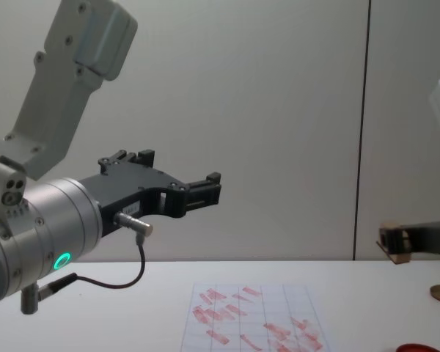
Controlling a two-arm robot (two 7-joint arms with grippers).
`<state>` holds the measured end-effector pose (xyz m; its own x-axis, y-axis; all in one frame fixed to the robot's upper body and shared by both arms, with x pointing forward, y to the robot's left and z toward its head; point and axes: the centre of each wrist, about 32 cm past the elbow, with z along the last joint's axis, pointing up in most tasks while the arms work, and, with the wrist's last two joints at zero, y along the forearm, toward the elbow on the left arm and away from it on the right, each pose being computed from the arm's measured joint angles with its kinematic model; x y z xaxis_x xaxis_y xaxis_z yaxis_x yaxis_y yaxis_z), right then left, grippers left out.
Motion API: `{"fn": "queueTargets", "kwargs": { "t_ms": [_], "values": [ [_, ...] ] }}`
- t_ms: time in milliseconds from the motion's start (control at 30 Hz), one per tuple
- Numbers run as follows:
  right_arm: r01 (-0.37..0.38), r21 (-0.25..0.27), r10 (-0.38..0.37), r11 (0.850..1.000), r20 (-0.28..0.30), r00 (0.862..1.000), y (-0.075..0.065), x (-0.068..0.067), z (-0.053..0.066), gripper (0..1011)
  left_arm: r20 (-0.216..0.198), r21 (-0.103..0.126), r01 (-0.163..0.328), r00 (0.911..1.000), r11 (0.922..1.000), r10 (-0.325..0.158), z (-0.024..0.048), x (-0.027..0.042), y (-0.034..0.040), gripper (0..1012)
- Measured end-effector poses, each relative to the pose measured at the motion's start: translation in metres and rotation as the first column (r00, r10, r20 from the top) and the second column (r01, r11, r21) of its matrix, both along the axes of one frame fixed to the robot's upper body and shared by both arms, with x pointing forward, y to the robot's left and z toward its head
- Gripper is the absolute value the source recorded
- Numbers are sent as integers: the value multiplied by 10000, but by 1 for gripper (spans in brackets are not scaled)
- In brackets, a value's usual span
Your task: Use the one hand to pick up the stamp and affix it onto the A4 paper.
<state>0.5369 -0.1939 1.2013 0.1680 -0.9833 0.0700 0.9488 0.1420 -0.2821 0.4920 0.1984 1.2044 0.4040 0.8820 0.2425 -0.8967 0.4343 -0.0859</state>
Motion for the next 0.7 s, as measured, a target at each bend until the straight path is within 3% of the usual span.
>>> {"fn": "queueTargets", "kwargs": {
  "t_ms": [333, 700],
  "values": [
    [-485, -72, 482, 9988, -350, 9982, 181, -44, 36, 217, 0, 0, 0, 10000, 10000, 0, 0, 0, 0, 993],
    [-885, -298, 829, 9956, -1550, 9844, 430, 6, -132, 217, 0, 0, 0, 10000, 10000, 0, 0, 0, 0, 993]
  ]
}}
